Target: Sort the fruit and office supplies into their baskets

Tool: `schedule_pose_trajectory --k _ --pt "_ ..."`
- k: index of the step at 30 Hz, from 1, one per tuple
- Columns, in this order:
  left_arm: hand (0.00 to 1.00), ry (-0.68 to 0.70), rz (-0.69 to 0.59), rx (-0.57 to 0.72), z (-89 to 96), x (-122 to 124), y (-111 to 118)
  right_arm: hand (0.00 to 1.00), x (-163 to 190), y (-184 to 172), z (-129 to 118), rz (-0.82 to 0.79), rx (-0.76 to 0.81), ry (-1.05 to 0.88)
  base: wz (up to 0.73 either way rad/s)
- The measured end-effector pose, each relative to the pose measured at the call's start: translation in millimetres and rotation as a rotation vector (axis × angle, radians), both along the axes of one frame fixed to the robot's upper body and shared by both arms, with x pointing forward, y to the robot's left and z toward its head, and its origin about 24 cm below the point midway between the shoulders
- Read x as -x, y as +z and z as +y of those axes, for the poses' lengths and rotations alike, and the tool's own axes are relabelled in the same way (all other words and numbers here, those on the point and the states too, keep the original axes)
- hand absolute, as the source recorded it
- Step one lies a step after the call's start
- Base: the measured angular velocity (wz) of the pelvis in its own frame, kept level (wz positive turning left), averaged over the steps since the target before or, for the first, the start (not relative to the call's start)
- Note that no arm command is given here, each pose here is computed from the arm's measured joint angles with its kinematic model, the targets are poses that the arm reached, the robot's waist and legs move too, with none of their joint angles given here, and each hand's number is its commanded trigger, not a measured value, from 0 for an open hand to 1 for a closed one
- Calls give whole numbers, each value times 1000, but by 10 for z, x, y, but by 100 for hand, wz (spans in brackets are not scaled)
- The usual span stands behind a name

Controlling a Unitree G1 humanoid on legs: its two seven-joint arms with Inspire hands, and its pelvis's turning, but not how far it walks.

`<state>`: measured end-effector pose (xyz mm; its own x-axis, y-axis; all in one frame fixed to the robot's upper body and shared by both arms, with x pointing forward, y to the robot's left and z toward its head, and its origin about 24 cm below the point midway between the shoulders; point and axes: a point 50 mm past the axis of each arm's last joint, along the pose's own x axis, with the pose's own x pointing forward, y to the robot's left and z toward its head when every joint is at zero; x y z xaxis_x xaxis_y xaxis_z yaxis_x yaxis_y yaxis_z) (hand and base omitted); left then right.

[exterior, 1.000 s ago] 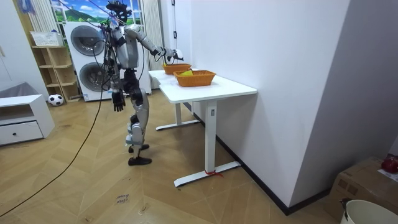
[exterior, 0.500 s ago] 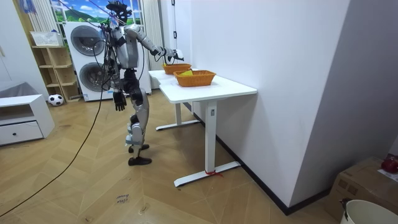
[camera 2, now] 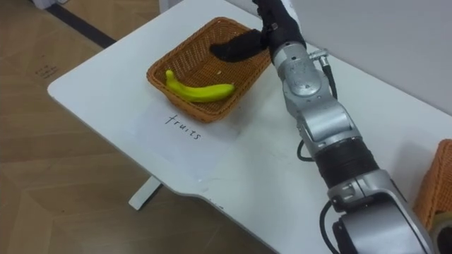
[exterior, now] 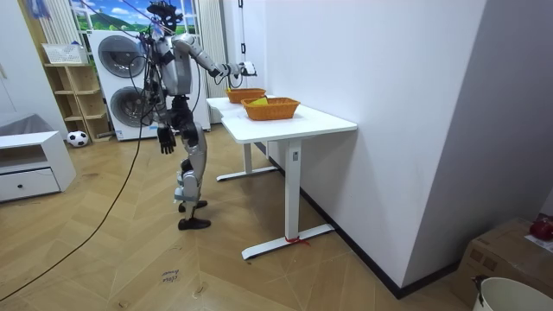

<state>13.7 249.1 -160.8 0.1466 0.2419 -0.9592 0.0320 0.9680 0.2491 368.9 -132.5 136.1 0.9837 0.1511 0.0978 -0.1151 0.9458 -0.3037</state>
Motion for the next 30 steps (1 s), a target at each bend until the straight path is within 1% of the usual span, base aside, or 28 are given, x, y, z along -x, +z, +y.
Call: schedule_pose_trajectory --k 6,11,18,22,25,30 --pt "0 1 -8 -12 -2 -33 0 0 32 166 22 -87 -22 -16 -4" --pt "0 0 -16 -10 -14 -66 -2 0 54 239 20 -119 -26 -12 -17" --pt "0 0 -41 -5 -35 -127 -3 0 47 298 -143 -158 -13 -89 -11" --pt "0 6 -39 -23 -28 -136 -7 0 47 294 -181 -148 -45 -96 -8" --pt "0 8 -35 -31 -26 -130 -9 0 46 306 -228 -150 -43 -108 -8" --pt "0 9 -32 -36 -24 -116 -10 0 47 309 -234 -157 -32 -120 -8"
